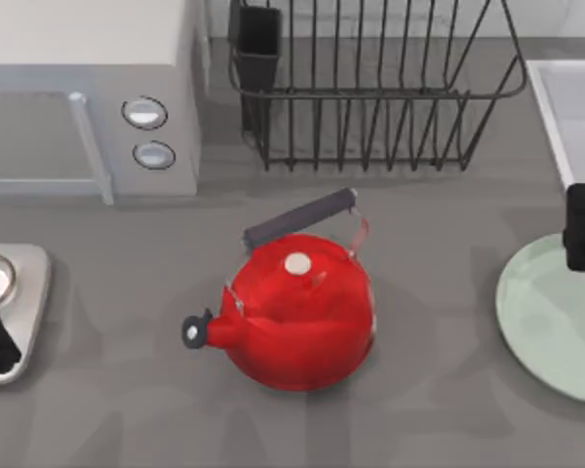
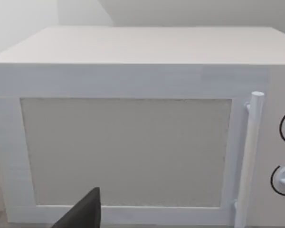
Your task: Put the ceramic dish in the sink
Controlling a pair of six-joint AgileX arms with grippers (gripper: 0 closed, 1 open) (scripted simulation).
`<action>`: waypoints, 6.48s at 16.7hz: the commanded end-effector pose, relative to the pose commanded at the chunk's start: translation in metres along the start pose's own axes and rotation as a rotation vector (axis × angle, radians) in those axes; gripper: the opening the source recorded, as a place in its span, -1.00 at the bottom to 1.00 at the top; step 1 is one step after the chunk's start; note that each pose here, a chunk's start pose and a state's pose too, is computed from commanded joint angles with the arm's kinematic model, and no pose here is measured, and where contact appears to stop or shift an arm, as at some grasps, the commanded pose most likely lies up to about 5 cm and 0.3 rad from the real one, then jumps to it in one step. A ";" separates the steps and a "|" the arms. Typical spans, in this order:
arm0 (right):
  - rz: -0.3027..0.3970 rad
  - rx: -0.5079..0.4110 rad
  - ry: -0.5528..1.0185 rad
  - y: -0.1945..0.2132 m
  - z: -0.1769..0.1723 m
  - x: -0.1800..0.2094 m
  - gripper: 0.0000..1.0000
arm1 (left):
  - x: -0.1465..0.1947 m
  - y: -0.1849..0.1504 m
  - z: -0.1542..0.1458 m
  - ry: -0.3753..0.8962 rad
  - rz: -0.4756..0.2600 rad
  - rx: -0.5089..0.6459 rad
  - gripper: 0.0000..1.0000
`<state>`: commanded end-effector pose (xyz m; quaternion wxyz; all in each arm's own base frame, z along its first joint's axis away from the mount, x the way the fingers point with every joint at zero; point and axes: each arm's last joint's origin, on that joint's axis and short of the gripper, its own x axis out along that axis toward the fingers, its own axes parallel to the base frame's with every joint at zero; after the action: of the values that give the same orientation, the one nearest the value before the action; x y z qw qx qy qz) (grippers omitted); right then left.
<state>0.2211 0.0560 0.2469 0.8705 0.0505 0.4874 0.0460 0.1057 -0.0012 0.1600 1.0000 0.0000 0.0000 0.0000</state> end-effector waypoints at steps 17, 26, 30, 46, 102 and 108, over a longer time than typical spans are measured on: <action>-0.142 0.007 0.549 0.057 0.047 0.104 1.00 | 0.000 0.000 0.000 0.000 0.000 0.000 1.00; -0.139 0.004 0.544 0.046 -0.001 0.183 1.00 | 0.000 0.000 0.000 0.000 0.000 0.000 1.00; -0.141 0.003 0.548 0.045 -0.004 0.186 1.00 | 0.000 0.000 0.000 0.000 0.000 0.000 1.00; -0.141 0.003 0.548 0.045 -0.004 0.186 -1.00 | 0.000 0.000 0.000 0.000 0.000 0.000 1.00; -0.142 0.003 0.544 -0.101 0.222 0.156 -0.40 | 0.000 0.000 0.000 0.000 0.000 0.000 1.00; -0.142 0.003 0.544 -0.101 0.222 0.156 0.51 | 0.000 0.000 0.000 0.000 0.000 0.000 1.00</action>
<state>0.4943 -0.0333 0.2174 0.7088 0.0033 0.7054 -0.0037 0.1057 -0.0012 0.1600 1.0000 0.0000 0.0000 0.0000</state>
